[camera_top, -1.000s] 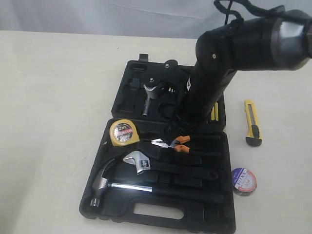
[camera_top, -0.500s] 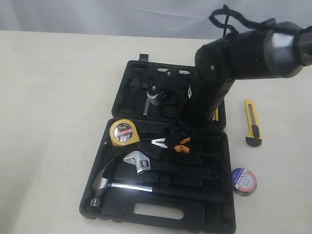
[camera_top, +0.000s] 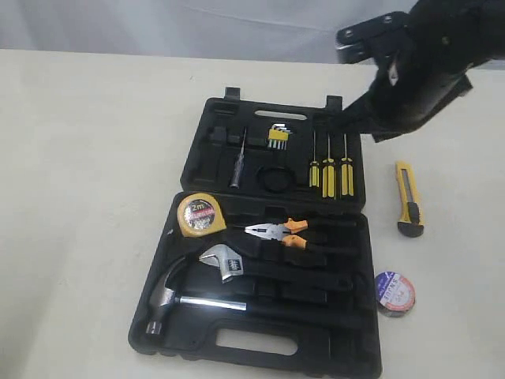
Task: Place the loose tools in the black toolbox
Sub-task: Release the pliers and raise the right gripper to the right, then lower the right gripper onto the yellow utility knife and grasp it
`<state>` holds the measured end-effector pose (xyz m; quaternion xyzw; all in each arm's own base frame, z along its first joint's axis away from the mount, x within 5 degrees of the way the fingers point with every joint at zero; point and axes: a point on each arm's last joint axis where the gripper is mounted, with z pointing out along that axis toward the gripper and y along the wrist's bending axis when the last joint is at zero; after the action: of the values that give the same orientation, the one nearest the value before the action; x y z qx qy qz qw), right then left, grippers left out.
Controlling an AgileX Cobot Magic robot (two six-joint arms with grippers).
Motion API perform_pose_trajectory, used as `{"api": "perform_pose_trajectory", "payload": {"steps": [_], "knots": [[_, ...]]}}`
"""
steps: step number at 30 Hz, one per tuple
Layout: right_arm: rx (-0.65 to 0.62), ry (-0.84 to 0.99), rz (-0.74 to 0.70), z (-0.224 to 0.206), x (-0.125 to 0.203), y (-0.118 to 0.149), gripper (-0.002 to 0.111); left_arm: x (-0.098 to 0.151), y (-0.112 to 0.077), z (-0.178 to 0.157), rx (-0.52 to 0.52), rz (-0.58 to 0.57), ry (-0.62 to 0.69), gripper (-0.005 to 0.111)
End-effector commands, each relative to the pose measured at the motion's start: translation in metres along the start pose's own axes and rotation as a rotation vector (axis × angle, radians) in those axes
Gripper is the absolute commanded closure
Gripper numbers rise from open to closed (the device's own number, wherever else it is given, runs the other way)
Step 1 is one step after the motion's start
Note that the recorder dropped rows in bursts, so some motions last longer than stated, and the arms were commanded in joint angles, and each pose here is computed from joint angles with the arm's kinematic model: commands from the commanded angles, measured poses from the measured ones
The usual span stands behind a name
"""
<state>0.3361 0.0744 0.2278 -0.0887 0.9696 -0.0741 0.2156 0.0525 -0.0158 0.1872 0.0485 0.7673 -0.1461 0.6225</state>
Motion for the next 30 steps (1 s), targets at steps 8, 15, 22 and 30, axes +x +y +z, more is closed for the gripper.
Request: {"api": "perform_pose_trajectory", "payload": {"steps": [8,15,22,30], "knots": [[-0.042,0.027,0.256,0.013,0.005,-0.065,0.067,-0.001,-0.001,0.0,0.006,-0.007,0.003,0.107],[-0.049,0.014,0.253,0.039,0.002,-0.062,0.06,-0.001,-0.001,0.0,0.006,-0.007,0.003,0.107],[-0.061,0.032,0.248,0.082,0.004,-0.056,0.06,-0.001,-0.001,0.0,0.006,-0.007,0.003,0.107],[-0.057,0.046,0.279,0.118,0.01,-0.053,0.039,-0.001,-0.001,0.0,0.006,-0.007,0.003,0.107]]}}
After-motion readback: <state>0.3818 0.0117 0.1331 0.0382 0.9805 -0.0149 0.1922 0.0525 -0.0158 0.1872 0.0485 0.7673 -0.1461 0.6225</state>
